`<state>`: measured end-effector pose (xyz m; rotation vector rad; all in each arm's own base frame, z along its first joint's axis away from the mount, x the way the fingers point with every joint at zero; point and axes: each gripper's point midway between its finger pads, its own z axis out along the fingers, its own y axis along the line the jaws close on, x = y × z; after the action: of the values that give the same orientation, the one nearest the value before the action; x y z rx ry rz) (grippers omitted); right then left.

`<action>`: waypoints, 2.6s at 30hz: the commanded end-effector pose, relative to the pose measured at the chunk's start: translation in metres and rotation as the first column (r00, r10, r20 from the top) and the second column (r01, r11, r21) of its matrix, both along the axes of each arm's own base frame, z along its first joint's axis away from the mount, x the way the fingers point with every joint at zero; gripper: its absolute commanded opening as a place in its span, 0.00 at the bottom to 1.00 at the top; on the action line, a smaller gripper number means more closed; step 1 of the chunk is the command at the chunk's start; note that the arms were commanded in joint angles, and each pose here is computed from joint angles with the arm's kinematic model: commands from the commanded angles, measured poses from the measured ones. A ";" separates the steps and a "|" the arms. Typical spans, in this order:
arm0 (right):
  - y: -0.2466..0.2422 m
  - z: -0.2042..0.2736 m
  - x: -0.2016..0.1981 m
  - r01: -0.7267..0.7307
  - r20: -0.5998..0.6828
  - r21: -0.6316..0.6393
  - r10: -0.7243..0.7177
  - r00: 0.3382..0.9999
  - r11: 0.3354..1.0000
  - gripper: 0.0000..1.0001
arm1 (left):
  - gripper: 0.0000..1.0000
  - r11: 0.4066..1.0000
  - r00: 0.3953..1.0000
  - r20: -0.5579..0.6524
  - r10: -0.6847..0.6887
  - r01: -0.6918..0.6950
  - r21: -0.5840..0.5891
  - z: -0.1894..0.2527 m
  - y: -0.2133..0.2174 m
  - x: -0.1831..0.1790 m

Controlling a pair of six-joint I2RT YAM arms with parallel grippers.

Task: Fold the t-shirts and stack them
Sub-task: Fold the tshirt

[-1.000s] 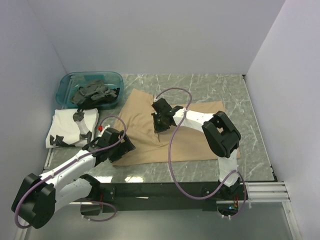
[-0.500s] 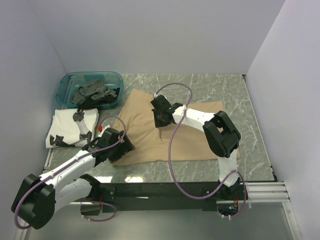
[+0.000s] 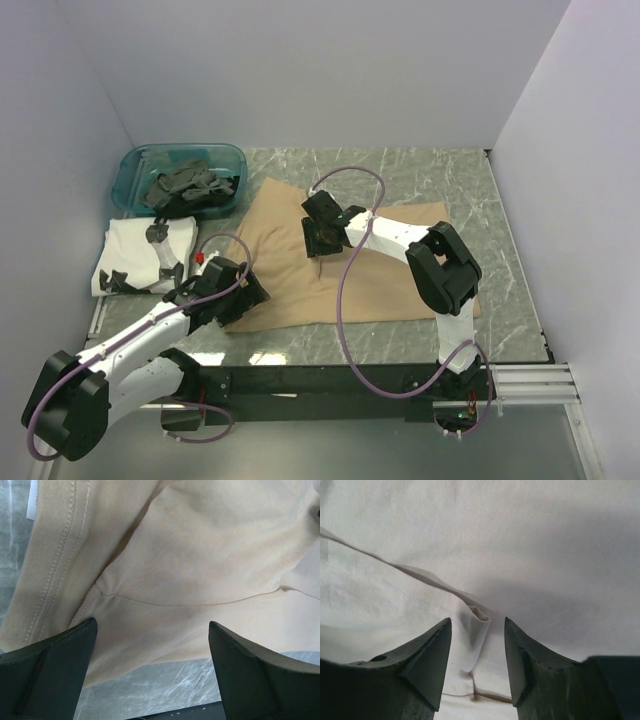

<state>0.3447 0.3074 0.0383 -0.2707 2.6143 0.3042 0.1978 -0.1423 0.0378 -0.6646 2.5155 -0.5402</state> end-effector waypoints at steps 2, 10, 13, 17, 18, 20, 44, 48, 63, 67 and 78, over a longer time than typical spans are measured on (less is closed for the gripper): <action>0.011 0.038 0.009 -0.026 0.081 0.073 0.020 0.997 0.997 0.55 | 1.00 1.000 0.999 -0.034 -0.012 0.013 0.007 -0.004 0.003 -0.011; 0.046 0.046 -0.014 -0.121 0.003 0.256 0.125 0.992 0.959 0.59 | 0.99 1.000 1.000 -0.022 -0.004 0.004 0.003 0.000 0.004 -0.011; 0.049 0.037 -0.017 -0.121 -0.023 0.269 0.132 0.991 0.955 0.61 | 0.99 1.000 1.000 -0.024 -0.009 0.009 -0.004 0.000 0.003 -0.012; 0.045 0.020 -0.011 -0.097 -0.046 0.233 0.111 0.993 0.968 0.61 | 0.99 1.000 0.999 -0.033 -0.001 0.001 0.005 -0.002 0.006 -0.014; 0.044 0.018 -0.007 -0.085 -0.048 0.223 0.098 0.994 0.971 0.61 | 0.99 1.000 0.999 -0.039 0.004 -0.004 0.010 -0.003 0.007 -0.015; 0.035 0.012 -0.001 -0.055 -0.051 0.181 0.065 0.997 0.982 0.61 | 0.99 1.000 0.999 -0.039 0.010 -0.009 0.019 -0.003 0.009 -0.015; -0.091 0.127 0.058 0.267 0.230 0.165 -0.301 0.926 0.949 0.63 | 0.99 0.999 0.979 0.199 -0.036 0.033 0.018 0.086 -0.013 0.049; -0.153 0.134 0.053 0.391 0.245 0.219 -0.438 0.865 0.894 0.65 | 0.99 0.999 0.936 0.349 -0.050 0.041 0.034 0.150 -0.033 0.106; -0.303 0.144 0.051 0.576 0.286 0.294 -0.645 0.709 0.763 0.88 | 0.99 0.961 0.962 0.272 -0.039 -0.038 0.273 0.123 -0.061 0.355; -0.305 0.132 0.055 0.576 0.246 0.303 -0.646 0.723 0.759 0.88 | 0.99 0.940 0.959 0.282 -0.013 -0.084 0.332 0.105 -0.044 0.395; -0.309 0.110 0.058 0.600 0.189 0.275 -0.655 0.732 0.751 0.87 | 0.95 0.856 0.941 0.335 -0.038 -0.142 0.497 0.045 -0.024 0.434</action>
<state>0.3948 0.0012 0.1427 0.6243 2.2333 0.2472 0.6141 -0.1661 0.0776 -0.4403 2.2350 0.0093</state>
